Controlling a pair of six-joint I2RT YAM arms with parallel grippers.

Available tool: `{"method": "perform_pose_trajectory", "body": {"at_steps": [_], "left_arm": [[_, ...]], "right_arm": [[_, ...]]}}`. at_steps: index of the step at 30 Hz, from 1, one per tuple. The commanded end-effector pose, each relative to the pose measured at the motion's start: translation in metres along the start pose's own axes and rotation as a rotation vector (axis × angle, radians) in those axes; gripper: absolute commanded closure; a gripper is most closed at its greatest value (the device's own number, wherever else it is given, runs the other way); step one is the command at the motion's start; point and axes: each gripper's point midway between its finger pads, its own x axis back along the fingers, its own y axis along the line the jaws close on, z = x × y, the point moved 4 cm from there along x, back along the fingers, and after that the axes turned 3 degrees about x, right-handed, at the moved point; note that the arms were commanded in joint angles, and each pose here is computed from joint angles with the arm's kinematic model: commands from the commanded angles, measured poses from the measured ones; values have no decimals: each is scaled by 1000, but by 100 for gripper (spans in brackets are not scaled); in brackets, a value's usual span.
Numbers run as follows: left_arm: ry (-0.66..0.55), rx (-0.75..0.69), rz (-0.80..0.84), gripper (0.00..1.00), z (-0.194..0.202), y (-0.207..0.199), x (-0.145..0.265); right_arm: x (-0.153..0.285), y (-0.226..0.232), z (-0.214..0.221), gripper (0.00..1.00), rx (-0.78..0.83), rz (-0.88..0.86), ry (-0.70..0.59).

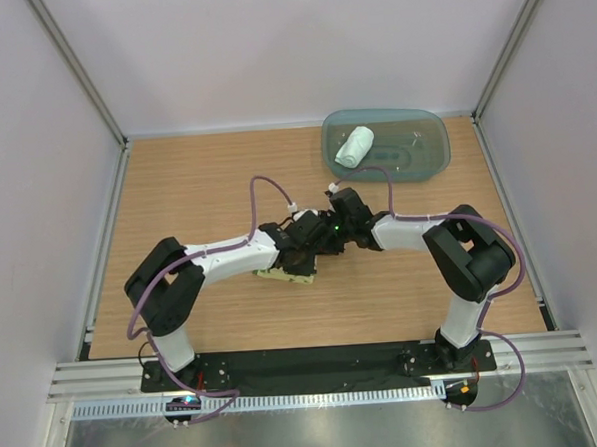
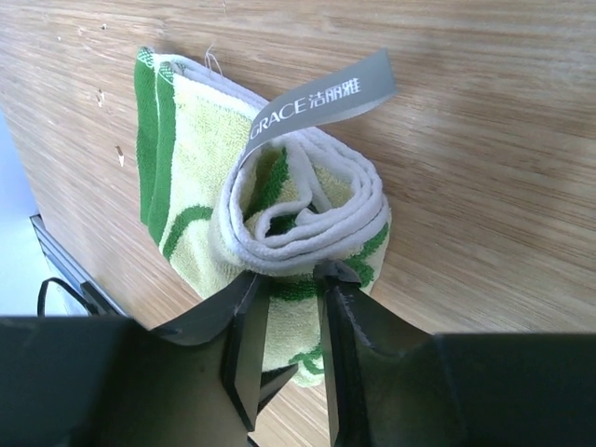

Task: Roll the towels
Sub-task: Roll the towel

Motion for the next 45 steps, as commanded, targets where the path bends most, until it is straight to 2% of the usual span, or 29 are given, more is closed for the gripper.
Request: {"method": "perform_pose_trajectory", "body": {"at_steps": [1,2,4,7,11,15,29,35,39,45], "left_arm": [[-33,21,112,100,-8,-12,8],[4,31,167,100,-1,-15,9],[-19,85,274,100,-10,-21,17],[9,141,339,100,-4,-14,19],[20,239,429,100,-7,-7,24],[-19,369,578,100,-18,-2,31],[78,616,637,100,8,40,-1],[110,647,658,100,8,50,-4],[124,652,646,100,10,57,-5],[130,600,596,98,11,64,-4]], "right_arm": [[10,0,-4,64,32,51,5],[18,4,-8,52,35,43,-2],[29,5,-18,38,23,37,-25],[51,13,-34,32,45,18,-71],[70,14,-45,30,55,-7,-106],[67,8,-26,30,30,-61,-69],[32,4,6,29,18,-156,-29],[18,14,11,29,35,-178,-11],[8,19,13,37,41,-186,-1],[0,26,14,69,39,-198,-2]]}}
